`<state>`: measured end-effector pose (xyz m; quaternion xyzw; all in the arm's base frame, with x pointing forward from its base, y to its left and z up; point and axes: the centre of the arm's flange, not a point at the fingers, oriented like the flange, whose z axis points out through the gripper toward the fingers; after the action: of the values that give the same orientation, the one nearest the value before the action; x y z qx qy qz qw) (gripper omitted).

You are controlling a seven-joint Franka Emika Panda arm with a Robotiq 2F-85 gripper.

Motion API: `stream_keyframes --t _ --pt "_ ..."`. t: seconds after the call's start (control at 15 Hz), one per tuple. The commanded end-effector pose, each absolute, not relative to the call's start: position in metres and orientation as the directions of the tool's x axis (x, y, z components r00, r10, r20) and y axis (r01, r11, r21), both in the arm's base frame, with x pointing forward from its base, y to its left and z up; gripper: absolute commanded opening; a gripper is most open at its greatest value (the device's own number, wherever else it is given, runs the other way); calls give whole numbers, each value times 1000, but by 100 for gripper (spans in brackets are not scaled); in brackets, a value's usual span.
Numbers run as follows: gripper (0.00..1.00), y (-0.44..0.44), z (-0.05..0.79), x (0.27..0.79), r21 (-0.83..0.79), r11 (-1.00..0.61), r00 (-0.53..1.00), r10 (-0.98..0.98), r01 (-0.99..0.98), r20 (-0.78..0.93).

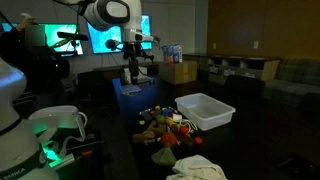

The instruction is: Use the towel to push all contents to the left

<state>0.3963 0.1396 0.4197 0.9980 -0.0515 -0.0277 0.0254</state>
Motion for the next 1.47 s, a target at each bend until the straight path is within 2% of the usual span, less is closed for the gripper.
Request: stream_keyframes --t 0.0,0.73,0.8,1.13,1.4 --pt "100 140 422 397 52 -994 993 -104 -101 -48" --pt "100 137 420 399 73 -994 996 -87 -85 -29" --pt "100 80 390 436 80 -992 995 -100 -98 -20" --pt "100 -7 348 469 107 -986 991 -128 -131 37" --pt "100 -57 319 483 61 -988 989 -139 -143 52"
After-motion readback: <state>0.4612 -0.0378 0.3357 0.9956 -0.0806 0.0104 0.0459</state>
